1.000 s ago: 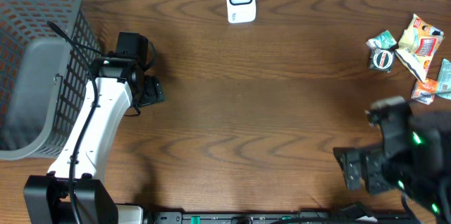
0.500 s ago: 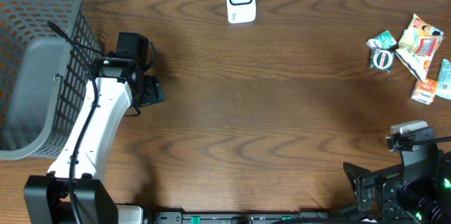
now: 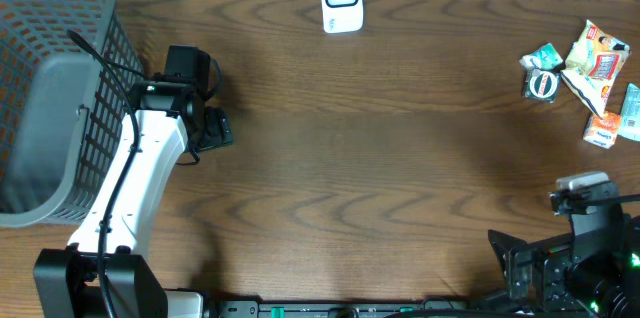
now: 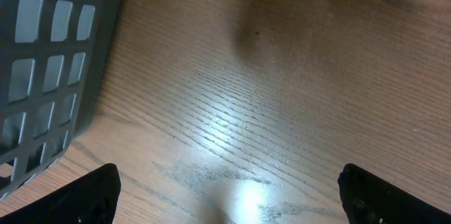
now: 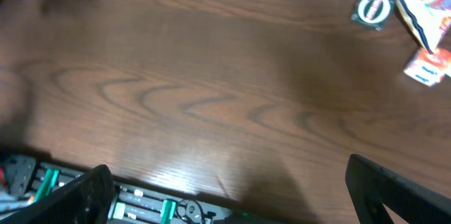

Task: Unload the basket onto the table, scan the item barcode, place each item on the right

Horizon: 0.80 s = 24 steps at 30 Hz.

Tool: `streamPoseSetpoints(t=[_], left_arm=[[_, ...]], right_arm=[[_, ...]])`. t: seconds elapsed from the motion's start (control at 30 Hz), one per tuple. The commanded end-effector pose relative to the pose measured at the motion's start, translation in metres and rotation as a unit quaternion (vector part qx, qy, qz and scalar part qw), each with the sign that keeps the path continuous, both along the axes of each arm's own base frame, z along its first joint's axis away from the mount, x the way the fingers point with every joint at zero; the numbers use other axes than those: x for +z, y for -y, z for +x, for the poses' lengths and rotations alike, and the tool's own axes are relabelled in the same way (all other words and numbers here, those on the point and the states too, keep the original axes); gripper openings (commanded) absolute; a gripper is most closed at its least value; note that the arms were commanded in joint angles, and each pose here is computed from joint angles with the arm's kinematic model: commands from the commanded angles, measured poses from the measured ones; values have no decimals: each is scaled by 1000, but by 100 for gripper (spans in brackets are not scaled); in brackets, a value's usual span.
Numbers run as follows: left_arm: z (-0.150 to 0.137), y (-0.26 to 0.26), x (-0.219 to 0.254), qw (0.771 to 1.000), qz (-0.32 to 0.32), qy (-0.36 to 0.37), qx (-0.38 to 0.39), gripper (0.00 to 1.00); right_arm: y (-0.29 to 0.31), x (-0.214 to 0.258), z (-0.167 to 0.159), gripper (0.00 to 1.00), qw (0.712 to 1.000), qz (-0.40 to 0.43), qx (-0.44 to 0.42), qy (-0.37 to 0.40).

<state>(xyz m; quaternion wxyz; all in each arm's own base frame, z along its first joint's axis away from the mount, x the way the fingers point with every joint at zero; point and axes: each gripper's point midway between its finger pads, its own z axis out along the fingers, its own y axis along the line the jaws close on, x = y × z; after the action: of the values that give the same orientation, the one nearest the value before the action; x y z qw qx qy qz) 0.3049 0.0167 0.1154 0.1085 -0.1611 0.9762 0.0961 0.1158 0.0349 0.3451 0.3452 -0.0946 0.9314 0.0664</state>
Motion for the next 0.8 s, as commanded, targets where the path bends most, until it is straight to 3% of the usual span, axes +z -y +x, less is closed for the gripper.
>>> streamPoseSetpoints(t=[0.0, 0.27, 0.47, 0.77], left_arm=[[-2, -3, -1, 1000, 3, -1, 9, 98], [-2, -3, -1, 1000, 3, -2, 9, 98], [-2, -3, -1, 1000, 3, -1, 9, 98], [-2, -3, -1, 1000, 3, -1, 9, 98]], right_arm=[[8, 0, -3, 99, 999, 7, -34, 5], [26, 8, -14, 99, 994, 8, -97, 43], [32, 34, 5, 99, 979, 3, -111, 174], [29, -17, 42, 99, 967, 0, -95, 237]])
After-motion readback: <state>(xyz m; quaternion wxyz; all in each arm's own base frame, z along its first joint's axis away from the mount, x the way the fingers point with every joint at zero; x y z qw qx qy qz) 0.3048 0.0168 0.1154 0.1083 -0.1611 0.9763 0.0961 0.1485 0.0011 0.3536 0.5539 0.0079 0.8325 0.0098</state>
